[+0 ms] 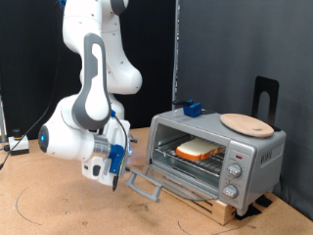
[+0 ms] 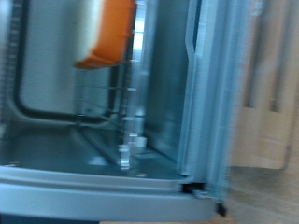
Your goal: Make a piece of toast with the oven
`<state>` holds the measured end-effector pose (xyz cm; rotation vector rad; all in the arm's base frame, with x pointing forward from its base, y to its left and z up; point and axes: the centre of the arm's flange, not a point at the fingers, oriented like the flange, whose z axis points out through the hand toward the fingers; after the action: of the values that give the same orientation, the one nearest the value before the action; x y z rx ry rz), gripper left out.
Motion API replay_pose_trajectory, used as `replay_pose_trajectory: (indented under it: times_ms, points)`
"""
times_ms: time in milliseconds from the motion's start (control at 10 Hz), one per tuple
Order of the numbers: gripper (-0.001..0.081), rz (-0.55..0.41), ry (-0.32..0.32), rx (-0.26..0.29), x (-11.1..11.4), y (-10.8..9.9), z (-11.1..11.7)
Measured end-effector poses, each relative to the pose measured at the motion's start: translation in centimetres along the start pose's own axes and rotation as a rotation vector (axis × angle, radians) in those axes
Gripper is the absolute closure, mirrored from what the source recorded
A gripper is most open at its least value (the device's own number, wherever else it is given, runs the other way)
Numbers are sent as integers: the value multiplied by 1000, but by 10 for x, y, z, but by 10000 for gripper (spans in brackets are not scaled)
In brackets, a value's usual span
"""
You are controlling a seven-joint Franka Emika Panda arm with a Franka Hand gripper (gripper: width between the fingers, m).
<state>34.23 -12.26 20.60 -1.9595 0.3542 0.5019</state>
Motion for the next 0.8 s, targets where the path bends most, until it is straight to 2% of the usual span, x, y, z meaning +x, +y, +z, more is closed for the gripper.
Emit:
replay_pose_trajectory:
  times_ms: [300, 800]
  points:
    - [-1, -47, -14, -3, -13, -32, 2]
    - [-1, -109, -75, -28, -34, -79, 33]
